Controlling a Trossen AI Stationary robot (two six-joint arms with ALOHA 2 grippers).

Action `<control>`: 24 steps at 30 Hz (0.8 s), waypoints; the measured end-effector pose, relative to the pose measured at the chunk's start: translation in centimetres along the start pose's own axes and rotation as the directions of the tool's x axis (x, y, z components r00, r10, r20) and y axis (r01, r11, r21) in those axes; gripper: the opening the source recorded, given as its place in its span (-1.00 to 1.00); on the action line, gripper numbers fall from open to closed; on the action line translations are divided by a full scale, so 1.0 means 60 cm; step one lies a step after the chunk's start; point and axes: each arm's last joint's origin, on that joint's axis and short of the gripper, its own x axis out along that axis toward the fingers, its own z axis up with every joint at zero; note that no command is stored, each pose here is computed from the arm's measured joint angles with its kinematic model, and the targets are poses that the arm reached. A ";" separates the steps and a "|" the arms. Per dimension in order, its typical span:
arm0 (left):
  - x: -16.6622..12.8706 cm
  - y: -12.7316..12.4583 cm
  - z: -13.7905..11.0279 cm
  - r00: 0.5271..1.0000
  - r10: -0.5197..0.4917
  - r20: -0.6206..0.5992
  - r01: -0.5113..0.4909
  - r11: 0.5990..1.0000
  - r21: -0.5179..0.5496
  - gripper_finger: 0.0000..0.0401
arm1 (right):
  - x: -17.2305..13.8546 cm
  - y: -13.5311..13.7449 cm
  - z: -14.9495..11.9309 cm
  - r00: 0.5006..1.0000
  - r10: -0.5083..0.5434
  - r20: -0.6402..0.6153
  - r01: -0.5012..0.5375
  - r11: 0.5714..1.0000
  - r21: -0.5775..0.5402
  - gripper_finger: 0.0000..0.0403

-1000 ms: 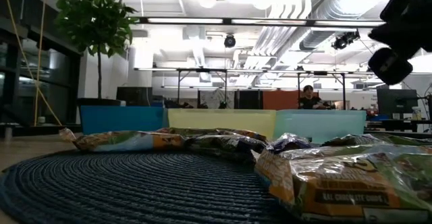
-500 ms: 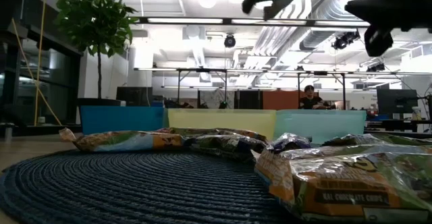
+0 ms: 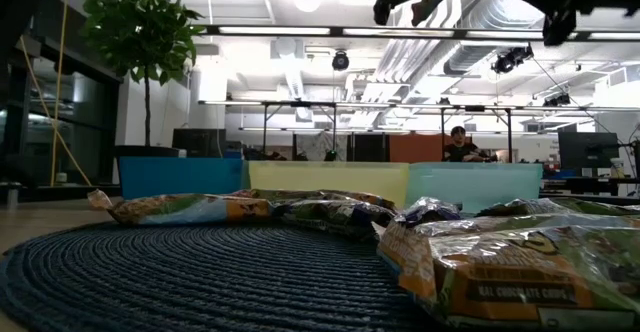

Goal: Pick and place Granola Bars by type
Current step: Put the red granola bar into the green bin

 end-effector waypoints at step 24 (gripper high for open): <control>0.000 0.000 0.005 0.999 0.005 0.032 -0.006 0.999 0.038 -0.67 | 0.081 0.055 0.053 0.993 -0.018 -0.112 0.012 0.999 -0.052 0.42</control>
